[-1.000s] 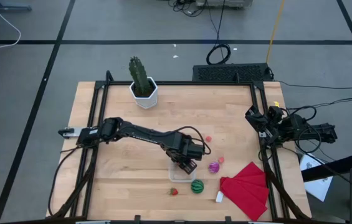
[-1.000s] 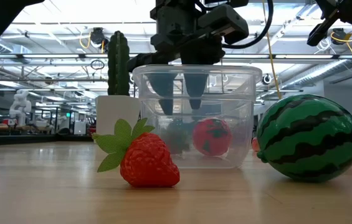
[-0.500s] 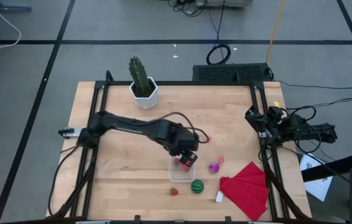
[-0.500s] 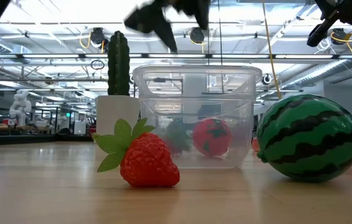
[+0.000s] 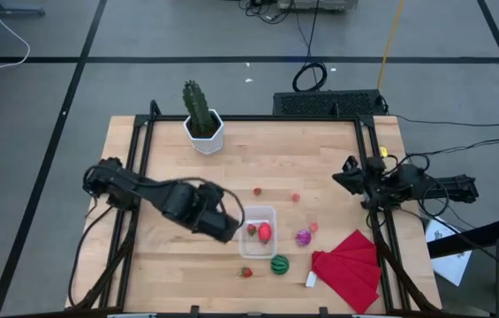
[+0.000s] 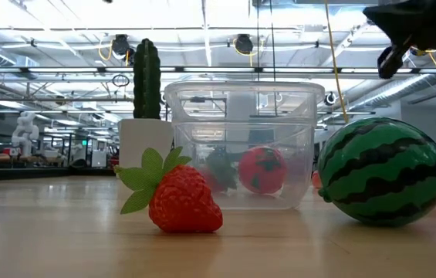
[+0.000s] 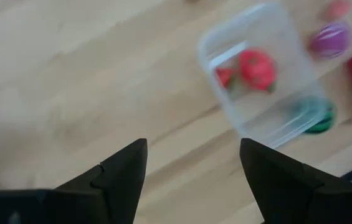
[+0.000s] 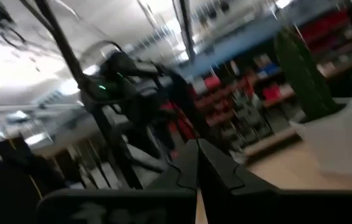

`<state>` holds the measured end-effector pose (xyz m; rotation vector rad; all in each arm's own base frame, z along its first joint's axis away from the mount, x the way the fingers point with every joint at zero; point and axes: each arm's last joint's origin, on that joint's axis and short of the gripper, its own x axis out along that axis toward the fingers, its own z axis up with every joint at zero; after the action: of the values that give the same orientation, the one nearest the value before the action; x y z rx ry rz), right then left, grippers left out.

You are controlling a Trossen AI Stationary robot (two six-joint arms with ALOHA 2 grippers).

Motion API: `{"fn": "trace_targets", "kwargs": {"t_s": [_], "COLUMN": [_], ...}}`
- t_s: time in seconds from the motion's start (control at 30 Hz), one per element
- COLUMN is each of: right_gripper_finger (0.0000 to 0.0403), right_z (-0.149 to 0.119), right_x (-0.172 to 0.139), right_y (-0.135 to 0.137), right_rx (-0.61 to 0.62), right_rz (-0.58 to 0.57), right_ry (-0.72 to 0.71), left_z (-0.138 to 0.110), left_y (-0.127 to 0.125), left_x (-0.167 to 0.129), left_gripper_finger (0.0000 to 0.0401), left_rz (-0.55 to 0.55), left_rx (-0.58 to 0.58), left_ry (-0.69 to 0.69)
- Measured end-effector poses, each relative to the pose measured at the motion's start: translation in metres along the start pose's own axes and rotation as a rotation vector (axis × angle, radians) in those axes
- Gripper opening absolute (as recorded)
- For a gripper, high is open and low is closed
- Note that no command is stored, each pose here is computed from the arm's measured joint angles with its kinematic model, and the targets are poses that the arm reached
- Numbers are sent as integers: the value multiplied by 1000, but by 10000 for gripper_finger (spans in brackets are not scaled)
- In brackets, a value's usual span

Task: Pick and placing Produce into tupperware
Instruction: Put the top strawberry into the transparent bin

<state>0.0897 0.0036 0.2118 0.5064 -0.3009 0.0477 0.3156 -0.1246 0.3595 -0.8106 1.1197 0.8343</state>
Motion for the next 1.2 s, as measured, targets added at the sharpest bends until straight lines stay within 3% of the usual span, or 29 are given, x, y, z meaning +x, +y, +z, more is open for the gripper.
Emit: {"fn": "trace_targets", "kwargs": {"t_s": [0.13, 0.27, 0.37, 0.53, 0.63, 0.87, 1.2], "right_gripper_finger": [0, 0, 0, 0, 0, 0, 0], "right_z": [19, 50, 69, 78, 75, 49, 10], "right_x": [4, 14, 26, 62, 91, 148, 173], "right_y": [11, 28, 39, 45, 45, 38, 20], "right_rx": [-84, -257, -384, -570, -669, -844, -1028], "right_rz": [-22, -48, -100, -253, -301, -248, -145], "right_ry": [45, 124, 303, 654, 782, 990, 1206], "left_z": [-18, -36, -44, -48, -47, -48, -48], "left_y": [5, 9, 11, 12, 13, 13, 12], "left_x": [11, 30, 35, 43, 42, 42, 42], "left_gripper_finger": [259, 264, 261, 259, 263, 258, 265], "left_rz": [48, 135, 160, 185, 183, 181, 177], "left_rx": [-45, -92, -110, -144, -145, -149, -150], "left_ry": [35, 86, 107, 110, 109, 109, 110]}}
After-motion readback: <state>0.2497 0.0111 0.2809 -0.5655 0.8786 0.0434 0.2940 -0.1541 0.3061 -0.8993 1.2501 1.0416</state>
